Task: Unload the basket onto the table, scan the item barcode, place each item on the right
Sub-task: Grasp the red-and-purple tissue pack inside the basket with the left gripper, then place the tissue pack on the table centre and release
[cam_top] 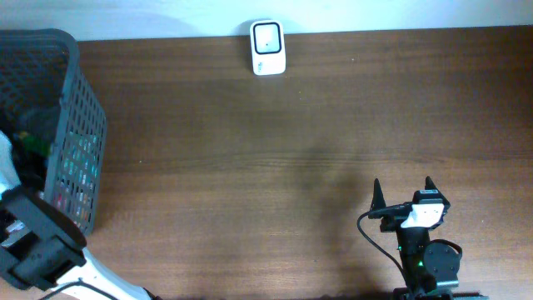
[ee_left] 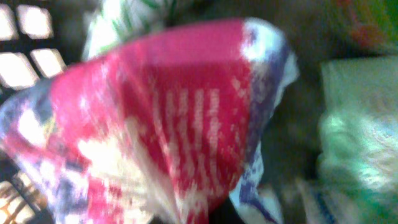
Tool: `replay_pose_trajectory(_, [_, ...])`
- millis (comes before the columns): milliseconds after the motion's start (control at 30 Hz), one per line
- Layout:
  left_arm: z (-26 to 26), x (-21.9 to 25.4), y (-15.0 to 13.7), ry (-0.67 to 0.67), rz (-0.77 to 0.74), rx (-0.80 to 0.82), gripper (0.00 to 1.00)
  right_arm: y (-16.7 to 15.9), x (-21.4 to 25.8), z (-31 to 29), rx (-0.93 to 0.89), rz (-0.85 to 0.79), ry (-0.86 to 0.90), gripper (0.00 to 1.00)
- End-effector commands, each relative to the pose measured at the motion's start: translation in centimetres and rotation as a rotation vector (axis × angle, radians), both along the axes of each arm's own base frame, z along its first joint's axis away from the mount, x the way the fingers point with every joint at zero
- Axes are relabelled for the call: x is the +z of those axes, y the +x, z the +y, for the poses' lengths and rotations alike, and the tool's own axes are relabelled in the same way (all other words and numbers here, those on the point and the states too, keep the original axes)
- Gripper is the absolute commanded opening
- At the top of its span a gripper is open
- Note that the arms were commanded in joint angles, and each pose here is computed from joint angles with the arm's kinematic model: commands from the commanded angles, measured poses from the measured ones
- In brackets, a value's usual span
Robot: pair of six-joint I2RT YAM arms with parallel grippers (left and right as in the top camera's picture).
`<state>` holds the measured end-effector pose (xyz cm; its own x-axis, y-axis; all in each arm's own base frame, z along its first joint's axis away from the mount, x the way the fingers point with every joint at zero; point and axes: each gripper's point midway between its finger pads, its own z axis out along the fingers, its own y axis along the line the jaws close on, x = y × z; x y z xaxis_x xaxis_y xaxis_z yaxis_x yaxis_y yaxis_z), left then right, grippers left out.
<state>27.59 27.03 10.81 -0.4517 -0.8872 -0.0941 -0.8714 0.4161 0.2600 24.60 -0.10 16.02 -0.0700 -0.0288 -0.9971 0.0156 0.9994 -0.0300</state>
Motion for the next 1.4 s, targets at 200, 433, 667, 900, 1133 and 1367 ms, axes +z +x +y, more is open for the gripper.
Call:
replay_pose_trajectory(200, [-4.2,30.3,2.9,0.275,-0.857,-0.118,0.0,0.0,-0.4,-0.3,-0.017,0.006,0.005,0.98])
replay_pose_trajectory(433, [-29.1,37.4,9.3,-0.122,-1.265,-1.086,0.0,0.0,-0.4,-0.3,-0.017,0.006,0.005,0.98])
replay_pose_trajectory(667, [-46.2,15.6,14.9,-0.199,-0.57,-1.471,0.0,0.0,-0.4,-0.3,-0.017,0.006,0.005,0.99])
replay_pose_trajectory(900, [-50.2,-2.4,15.1,-0.291,-0.15,-1.36,0.0,0.0,-0.4,-0.3,-0.017,0.006,0.005,0.99])
replay_pose_trajectory(1133, [-49.0,3.8,15.1,-0.293,-0.185,-1.288,0.99,0.0,-0.4,-0.3,-0.017,0.006,0.005,0.99])
replay_pose_trajectory(1367, [-44.1,23.2,14.3,-0.153,-0.685,-1.281,0.99,0.0,-0.4,-0.3,-0.017,0.006,0.005,0.98])
